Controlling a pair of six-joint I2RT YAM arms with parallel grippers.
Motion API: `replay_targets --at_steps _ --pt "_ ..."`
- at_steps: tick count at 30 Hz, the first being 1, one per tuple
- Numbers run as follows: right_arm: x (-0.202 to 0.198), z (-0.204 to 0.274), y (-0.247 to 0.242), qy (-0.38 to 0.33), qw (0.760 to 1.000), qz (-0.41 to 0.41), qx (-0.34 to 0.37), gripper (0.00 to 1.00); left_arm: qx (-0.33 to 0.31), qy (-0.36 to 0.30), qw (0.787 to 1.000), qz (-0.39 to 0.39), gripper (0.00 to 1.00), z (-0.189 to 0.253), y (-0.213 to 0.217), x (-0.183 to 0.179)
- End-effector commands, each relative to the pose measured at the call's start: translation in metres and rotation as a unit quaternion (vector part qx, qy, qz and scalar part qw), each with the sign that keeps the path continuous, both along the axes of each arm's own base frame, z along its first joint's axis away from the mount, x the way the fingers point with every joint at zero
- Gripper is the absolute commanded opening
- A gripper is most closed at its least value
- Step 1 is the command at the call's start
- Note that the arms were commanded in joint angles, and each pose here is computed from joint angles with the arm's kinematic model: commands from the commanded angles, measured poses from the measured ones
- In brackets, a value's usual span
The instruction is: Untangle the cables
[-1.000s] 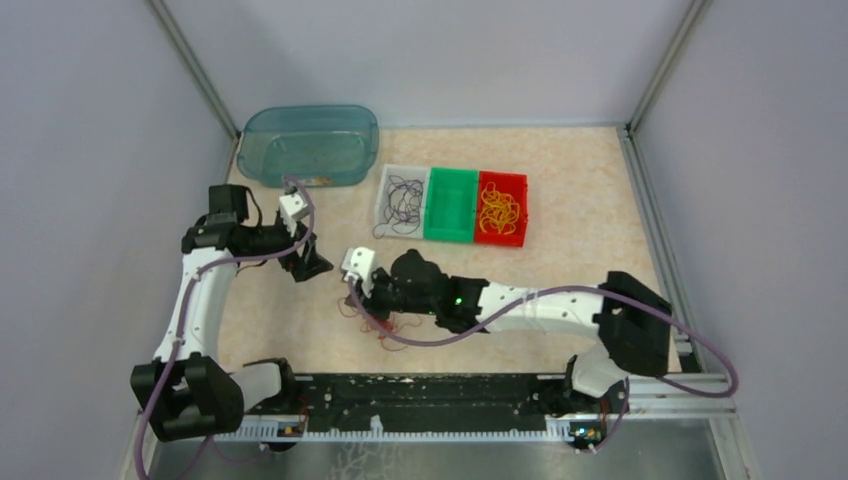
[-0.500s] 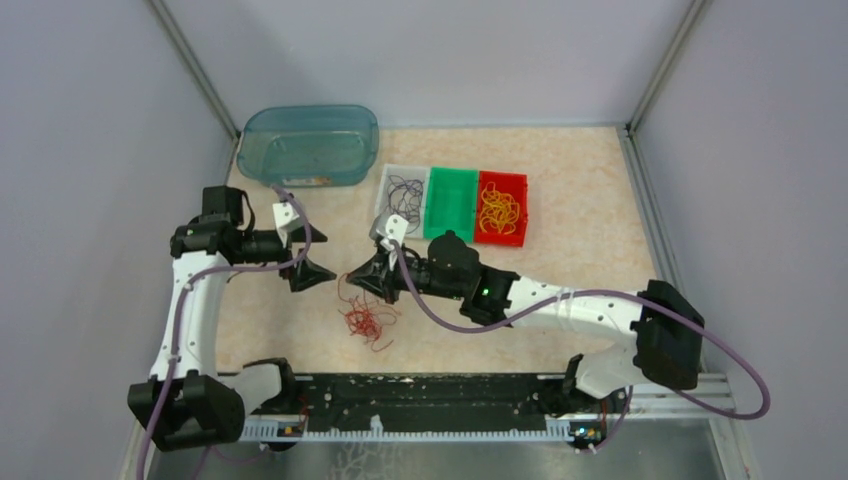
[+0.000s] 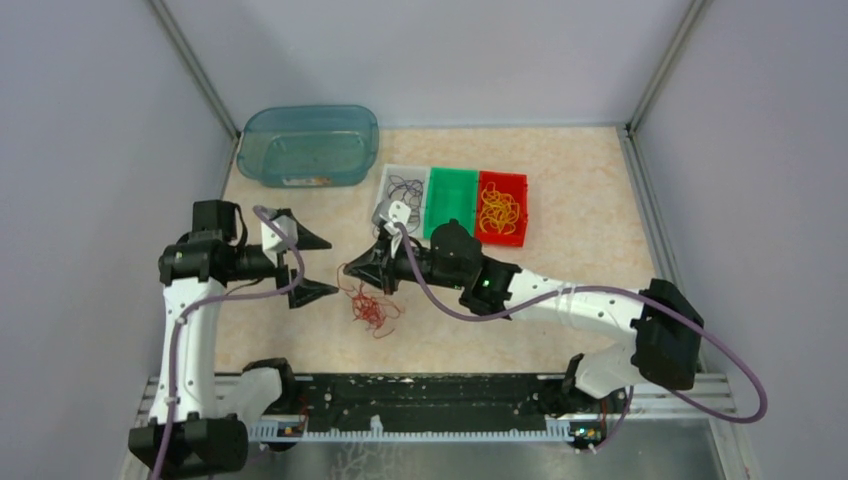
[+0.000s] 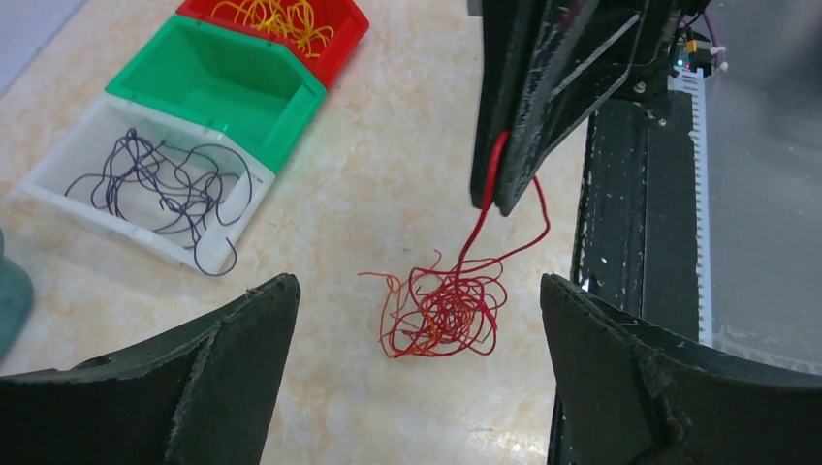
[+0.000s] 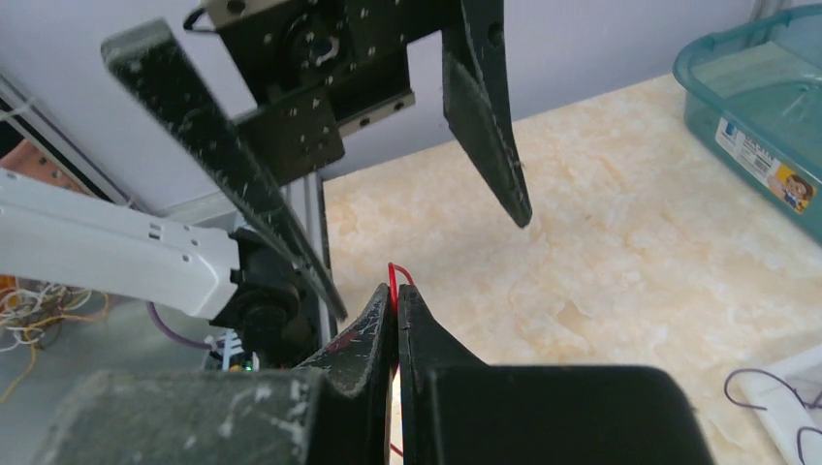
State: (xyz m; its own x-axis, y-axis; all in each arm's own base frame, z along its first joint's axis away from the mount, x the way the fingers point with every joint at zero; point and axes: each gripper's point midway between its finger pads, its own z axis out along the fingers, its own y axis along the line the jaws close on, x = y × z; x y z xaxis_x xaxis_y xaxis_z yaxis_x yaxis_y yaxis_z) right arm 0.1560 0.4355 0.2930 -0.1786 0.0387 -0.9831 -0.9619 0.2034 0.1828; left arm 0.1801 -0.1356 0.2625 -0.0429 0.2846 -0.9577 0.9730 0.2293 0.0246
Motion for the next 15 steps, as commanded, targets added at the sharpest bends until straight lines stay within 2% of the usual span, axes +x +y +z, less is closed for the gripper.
replay_targets --at_steps 1,8,15 --pt "-0.005 0.065 0.011 -0.013 0.996 0.032 0.08 0.0 -0.049 -0.028 0.998 -0.011 0.98 0.017 -0.014 -0.007" --pt "-0.014 0.092 0.026 -0.005 0.991 0.072 0.109 0.0 -0.062 -0.045 0.997 0.009 0.87 0.021 -0.02 -0.005" --pt "-0.016 0.119 0.025 -0.01 0.987 0.08 0.14 0.0 -0.082 -0.014 0.996 -0.008 0.77 0.013 -0.025 -0.017"
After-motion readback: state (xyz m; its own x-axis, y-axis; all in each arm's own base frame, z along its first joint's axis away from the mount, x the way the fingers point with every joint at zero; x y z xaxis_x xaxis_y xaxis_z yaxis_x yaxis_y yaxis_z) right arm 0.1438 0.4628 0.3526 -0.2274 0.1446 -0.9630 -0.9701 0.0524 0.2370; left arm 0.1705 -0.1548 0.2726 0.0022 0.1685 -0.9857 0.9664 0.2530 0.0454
